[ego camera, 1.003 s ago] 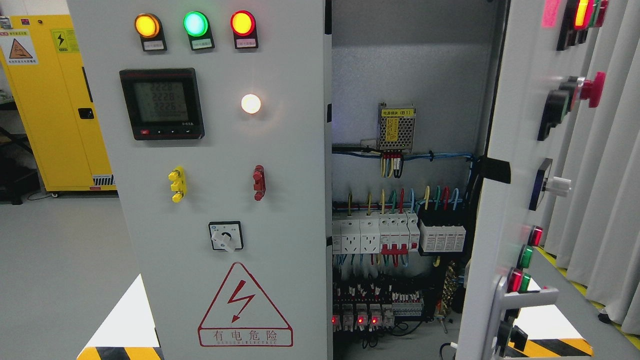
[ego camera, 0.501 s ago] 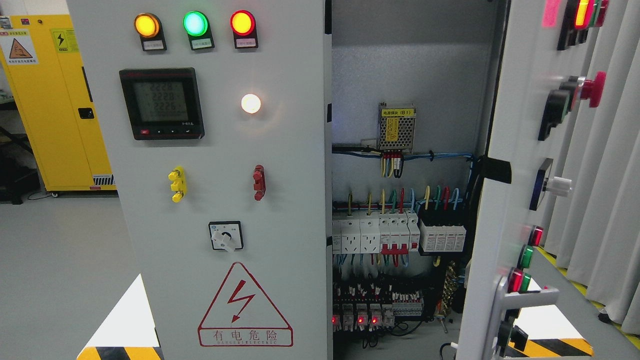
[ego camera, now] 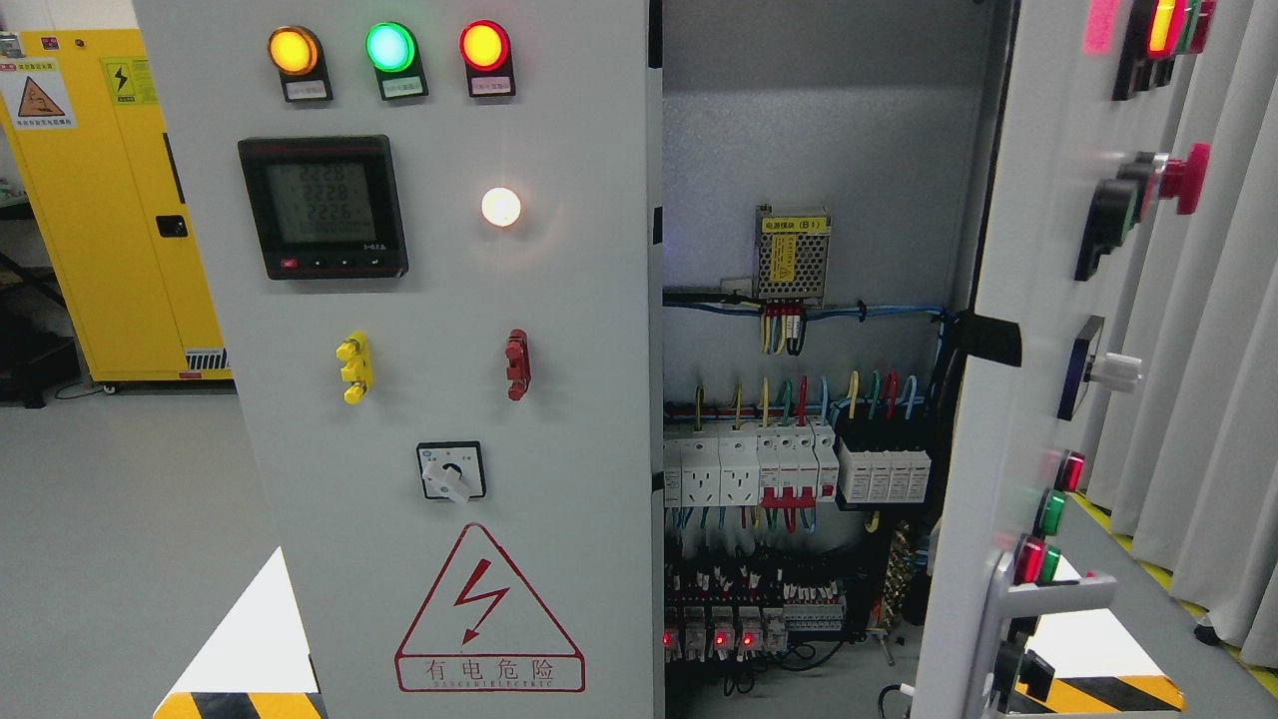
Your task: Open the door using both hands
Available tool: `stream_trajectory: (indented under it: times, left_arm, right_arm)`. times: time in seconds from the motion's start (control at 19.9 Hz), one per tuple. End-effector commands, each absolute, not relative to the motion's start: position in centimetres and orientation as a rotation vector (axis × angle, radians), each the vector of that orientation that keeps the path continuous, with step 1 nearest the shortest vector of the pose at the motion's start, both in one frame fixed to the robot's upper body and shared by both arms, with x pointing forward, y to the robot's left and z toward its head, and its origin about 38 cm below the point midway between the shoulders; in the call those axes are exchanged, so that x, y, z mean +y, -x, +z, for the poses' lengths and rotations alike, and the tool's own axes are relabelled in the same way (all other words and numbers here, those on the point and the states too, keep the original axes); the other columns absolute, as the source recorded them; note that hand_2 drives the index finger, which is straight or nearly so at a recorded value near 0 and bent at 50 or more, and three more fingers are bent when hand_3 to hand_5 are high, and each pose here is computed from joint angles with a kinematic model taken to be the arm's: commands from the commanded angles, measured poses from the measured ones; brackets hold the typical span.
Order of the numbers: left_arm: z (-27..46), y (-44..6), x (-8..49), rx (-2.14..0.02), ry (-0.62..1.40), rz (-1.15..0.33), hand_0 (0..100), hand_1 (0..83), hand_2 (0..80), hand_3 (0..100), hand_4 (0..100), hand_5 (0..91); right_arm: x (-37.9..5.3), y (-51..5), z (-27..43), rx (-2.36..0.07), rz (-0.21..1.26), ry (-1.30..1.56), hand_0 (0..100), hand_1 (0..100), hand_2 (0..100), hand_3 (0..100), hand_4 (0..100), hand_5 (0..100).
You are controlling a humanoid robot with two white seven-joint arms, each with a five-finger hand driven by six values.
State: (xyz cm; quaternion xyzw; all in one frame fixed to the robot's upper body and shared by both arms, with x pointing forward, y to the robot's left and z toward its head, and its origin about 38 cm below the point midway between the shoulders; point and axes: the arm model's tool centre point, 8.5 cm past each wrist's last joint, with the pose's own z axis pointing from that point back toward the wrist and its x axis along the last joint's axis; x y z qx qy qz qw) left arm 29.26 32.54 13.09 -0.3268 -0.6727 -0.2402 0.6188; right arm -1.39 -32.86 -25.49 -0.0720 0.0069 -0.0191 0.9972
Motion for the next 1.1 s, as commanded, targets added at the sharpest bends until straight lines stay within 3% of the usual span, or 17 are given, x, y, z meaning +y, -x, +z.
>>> stream_trajectory:
  times: [0.0, 0.25, 0.5, 1.05]
  left_arm:
    - [22.1, -32.2, 27.9, -1.616, 0.826, -0.883, 4, 12.0, 16.3, 33, 27, 0.0]
    - [26.4, -35.5, 23.6, -1.586, 0.919, -0.98, 2, 12.2, 15.9, 33, 27, 0.0]
    - [29.5, -37.6, 19.7, -1.605, 1.027, -0.955, 2, 12.0, 14.8, 33, 24, 0.0]
    - [36.9, -41.7, 13.9, -1.588, 1.093, -1.046, 1, 12.3, 12.9, 32, 22, 0.0]
  right_arm:
    - [-32.9, 1.3, -25.5, 0.013, -0.039, 0.144, 21, 7, 0, 0, 0, 0]
    - [-32.9, 1.4, -25.5, 0.014, -0.039, 0.144, 21, 7, 0, 0, 0, 0]
    - [-32.9, 1.3, -25.5, 0.013, -0.037, 0.144, 21, 7, 0, 0, 0, 0]
    - [-32.9, 1.4, -25.5, 0.014, -0.039, 0.144, 21, 7, 0, 0, 0, 0]
